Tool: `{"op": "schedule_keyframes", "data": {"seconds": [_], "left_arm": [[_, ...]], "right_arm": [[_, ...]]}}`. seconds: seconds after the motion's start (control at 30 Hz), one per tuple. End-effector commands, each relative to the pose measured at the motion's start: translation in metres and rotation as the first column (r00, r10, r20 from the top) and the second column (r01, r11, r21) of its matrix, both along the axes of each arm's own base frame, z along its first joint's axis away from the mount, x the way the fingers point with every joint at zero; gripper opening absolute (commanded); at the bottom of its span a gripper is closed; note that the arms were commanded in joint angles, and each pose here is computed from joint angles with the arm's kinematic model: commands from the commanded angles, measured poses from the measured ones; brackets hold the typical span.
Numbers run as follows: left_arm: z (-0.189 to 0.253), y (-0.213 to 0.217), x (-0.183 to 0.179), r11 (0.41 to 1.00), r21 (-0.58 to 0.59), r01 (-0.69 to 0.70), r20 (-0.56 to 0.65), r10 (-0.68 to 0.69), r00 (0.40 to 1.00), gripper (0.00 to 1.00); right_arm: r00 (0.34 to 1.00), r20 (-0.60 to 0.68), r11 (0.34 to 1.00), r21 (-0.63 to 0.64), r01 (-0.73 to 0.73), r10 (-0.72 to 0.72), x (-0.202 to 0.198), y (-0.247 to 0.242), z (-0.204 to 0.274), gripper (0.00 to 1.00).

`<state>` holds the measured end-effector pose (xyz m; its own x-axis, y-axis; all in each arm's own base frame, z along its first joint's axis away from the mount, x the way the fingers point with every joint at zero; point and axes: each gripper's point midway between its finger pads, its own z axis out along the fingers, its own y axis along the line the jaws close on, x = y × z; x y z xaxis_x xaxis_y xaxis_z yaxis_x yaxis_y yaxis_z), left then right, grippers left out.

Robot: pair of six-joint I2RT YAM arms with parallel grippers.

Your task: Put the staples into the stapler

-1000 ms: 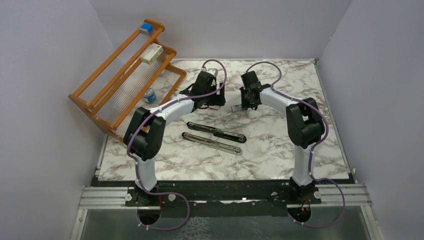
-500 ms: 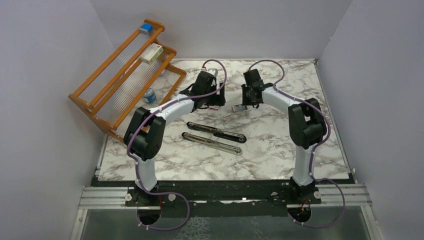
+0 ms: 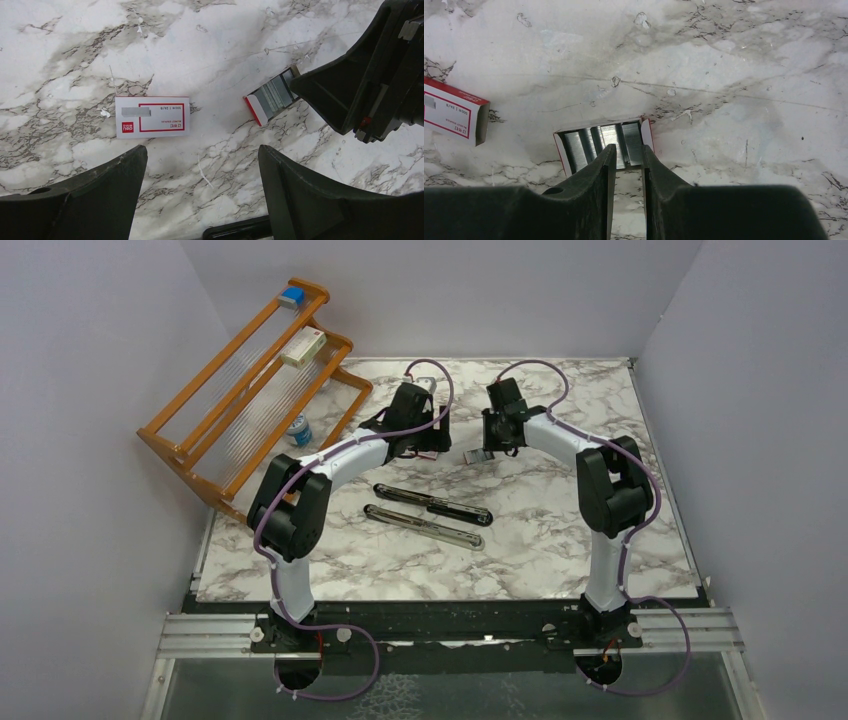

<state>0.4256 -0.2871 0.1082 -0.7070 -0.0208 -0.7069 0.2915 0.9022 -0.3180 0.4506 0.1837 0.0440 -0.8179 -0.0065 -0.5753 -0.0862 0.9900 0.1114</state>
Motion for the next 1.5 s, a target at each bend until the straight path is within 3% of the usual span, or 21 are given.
{"op": "schedule_keyframes", "data": {"seconds": [0.0,0.33,0.47,1.0,1.2,1.47], "left_arm": [[0.018,-0.004,0.009,1.0,-0.006,-0.004,0.046,0.004,0.999,0.84],[0.01,-0.031,-0.003,0.996,-0.085,0.025,-0.003,-0.026,1.0,0.83],[0.013,-0.047,-0.002,0.992,-0.118,0.032,-0.002,-0.032,0.999,0.81],[-0.023,-0.068,-0.003,0.992,-0.121,0.026,-0.075,-0.035,0.997,0.77],[-0.03,-0.072,-0.002,0.991,-0.127,0.029,-0.09,-0.04,0.995,0.77],[-0.033,-0.076,0.004,0.992,-0.123,0.036,-0.087,-0.047,0.995,0.75]], "right_arm": [[0.998,0.052,0.999,0.04,-0.027,0.025,0.011,0.008,0.015,0.28],[0.994,0.107,1.0,0.001,-0.009,0.009,0.01,-0.011,0.027,0.29],[0.996,0.078,0.999,0.025,-0.04,0.037,0.015,-0.012,0.02,0.33],[0.996,-0.027,0.997,0.017,-0.079,0.079,0.011,-0.01,-0.005,0.32],[0.997,-0.053,0.998,0.011,-0.064,0.065,0.006,-0.015,-0.012,0.28],[0.998,-0.046,0.999,0.009,-0.049,0.049,0.005,-0.018,-0.01,0.14]]}}
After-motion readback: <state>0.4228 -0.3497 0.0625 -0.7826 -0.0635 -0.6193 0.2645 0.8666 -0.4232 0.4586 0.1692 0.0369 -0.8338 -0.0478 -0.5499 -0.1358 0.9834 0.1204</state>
